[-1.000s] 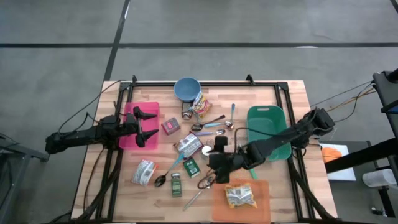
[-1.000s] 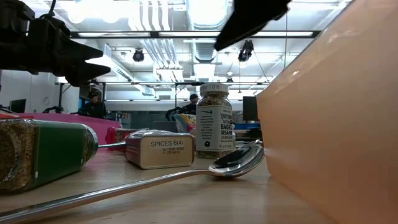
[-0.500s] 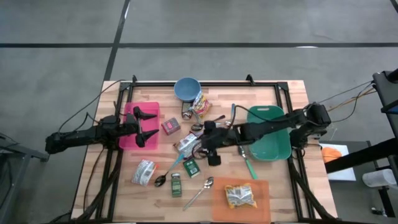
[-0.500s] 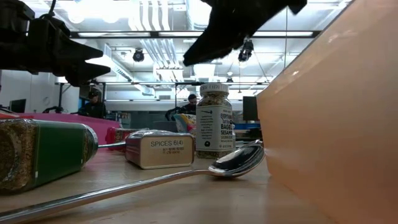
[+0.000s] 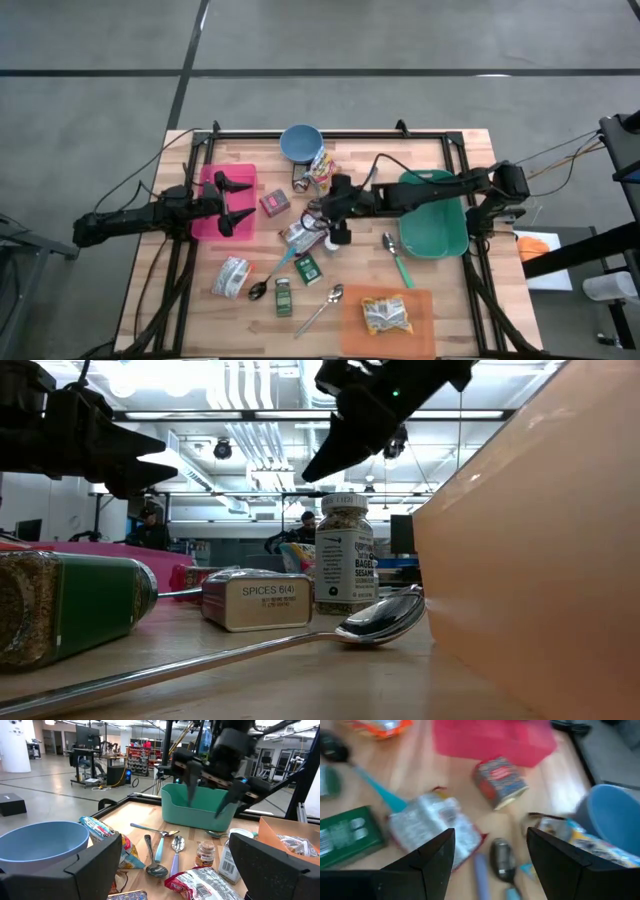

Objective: Pick & Place Food Item
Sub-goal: Put the blue noodle pack into the orange bin

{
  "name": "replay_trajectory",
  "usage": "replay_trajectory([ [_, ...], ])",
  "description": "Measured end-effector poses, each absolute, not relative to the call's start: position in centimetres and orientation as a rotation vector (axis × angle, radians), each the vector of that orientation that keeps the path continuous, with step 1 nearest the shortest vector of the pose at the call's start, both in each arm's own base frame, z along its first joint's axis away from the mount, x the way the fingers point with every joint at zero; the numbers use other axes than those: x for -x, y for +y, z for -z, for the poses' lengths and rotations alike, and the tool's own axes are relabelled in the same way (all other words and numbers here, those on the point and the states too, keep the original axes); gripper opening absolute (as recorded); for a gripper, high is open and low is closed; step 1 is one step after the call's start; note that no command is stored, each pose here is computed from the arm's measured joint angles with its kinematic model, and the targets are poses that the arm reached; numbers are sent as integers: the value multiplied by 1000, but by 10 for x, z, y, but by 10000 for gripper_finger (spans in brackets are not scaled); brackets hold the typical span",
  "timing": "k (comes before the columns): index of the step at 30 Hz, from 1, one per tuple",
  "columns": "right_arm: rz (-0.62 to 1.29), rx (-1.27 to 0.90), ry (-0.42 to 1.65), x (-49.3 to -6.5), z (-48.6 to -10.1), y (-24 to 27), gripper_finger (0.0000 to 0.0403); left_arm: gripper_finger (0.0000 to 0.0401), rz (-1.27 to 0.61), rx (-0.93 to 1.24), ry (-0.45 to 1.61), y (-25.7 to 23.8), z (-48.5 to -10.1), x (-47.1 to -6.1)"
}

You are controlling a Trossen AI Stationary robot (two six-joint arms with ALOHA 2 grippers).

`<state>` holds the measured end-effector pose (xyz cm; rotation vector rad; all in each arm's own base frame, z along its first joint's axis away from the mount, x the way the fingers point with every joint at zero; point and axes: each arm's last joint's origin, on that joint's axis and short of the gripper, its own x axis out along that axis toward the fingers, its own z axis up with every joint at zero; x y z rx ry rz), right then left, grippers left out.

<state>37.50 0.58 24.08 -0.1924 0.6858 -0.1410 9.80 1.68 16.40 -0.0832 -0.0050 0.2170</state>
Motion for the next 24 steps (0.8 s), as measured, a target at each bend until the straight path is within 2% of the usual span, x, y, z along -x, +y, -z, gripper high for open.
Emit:
replay_trajectory([
  [10, 69, 374, 710, -376, -238, -30, 244, 372, -217, 83, -5, 17, -164, -98],
  [16, 96, 411, 697, -379, -244, -49, 244, 372, -217, 83, -5, 17, -164, -98],
  [24, 187, 424, 751, -406, -228, -72, 244, 372, -217, 83, -5, 17, -164, -98],
])
